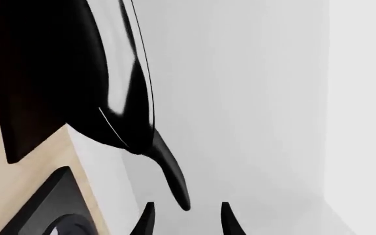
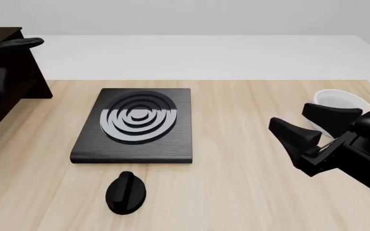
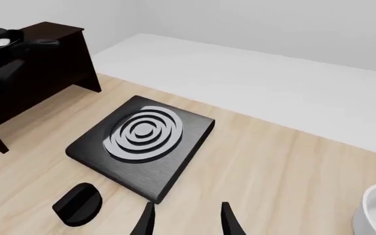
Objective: Put the frying pan on the cabinet shelf.
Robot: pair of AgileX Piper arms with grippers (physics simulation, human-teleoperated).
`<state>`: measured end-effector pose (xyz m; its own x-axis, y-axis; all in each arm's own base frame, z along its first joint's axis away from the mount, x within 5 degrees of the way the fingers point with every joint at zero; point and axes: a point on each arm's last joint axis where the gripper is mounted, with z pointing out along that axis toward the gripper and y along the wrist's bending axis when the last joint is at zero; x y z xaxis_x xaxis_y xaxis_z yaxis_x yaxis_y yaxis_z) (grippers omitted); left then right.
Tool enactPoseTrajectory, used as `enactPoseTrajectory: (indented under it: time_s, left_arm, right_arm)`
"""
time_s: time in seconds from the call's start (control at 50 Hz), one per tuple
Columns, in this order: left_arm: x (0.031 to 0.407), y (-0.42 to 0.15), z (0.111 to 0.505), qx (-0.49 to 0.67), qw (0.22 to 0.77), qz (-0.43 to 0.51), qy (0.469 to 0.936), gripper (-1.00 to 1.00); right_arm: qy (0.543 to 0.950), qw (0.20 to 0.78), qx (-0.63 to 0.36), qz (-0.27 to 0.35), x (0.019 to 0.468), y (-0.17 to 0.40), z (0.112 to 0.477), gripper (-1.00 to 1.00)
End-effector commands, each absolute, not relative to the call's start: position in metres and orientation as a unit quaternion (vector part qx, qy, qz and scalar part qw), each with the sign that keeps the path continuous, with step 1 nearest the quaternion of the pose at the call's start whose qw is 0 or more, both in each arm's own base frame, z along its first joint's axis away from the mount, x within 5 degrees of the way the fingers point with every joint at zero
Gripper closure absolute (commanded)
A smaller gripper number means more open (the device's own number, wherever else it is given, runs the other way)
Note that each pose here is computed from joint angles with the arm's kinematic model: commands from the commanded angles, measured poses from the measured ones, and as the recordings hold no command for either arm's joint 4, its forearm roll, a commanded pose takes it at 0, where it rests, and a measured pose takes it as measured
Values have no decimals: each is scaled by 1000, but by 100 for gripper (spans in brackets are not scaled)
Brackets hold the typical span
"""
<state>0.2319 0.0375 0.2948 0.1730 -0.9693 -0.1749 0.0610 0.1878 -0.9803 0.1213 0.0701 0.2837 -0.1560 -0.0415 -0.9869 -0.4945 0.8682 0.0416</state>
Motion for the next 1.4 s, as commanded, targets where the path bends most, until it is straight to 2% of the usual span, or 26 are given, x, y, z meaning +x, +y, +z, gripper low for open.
enactPoseTrajectory:
  time_s: [0.02, 0.2, 0.34, 0.4, 0.52, 0.62, 0.66, 0.72, 0.86, 0.98, 1.32, 1.4]
  left_arm:
    - [198, 19, 293, -457, 588, -451, 492, -100]
    - [173, 11, 295, -439, 591, -442, 513, -100]
    - [151, 2, 308, -404, 595, -425, 550, -100]
    - [136, -3, 327, -361, 610, -398, 583, -100]
    - [118, -8, 322, -352, 597, -413, 592, -100]
    - [110, -9, 330, -323, 607, -379, 619, -100]
    - [109, -6, 347, -286, 634, -331, 637, -100]
    - [105, -10, 339, -280, 621, -345, 646, -100]
    - [99, -10, 364, -178, 662, -247, 685, -100]
    - [100, -13, 352, -130, 656, -209, 713, -100]
    - [80, -14, 349, 10, 676, -106, 729, -100]
    - [76, -13, 340, 11, 674, -106, 731, -100]
  right_arm:
    - [738, 624, -180, 181, 120, 69, 286, -100]
    - [736, 629, -176, 180, 118, 66, 291, -100]
    - [735, 632, -170, 179, 115, 63, 293, -100]
    - [735, 632, -169, 178, 114, 63, 293, -100]
    - [736, 632, -168, 175, 114, 61, 292, -100]
    - [735, 634, -166, 174, 112, 60, 293, -100]
    - [734, 634, -166, 174, 112, 60, 293, -100]
    - [735, 634, -169, 174, 112, 60, 292, -100]
    - [734, 635, -172, 166, 111, 59, 292, -100]
    - [732, 642, -169, 154, 107, 53, 297, -100]
    - [730, 646, -161, 154, 103, 50, 301, -100]
    - [730, 646, -159, 154, 103, 50, 302, -100]
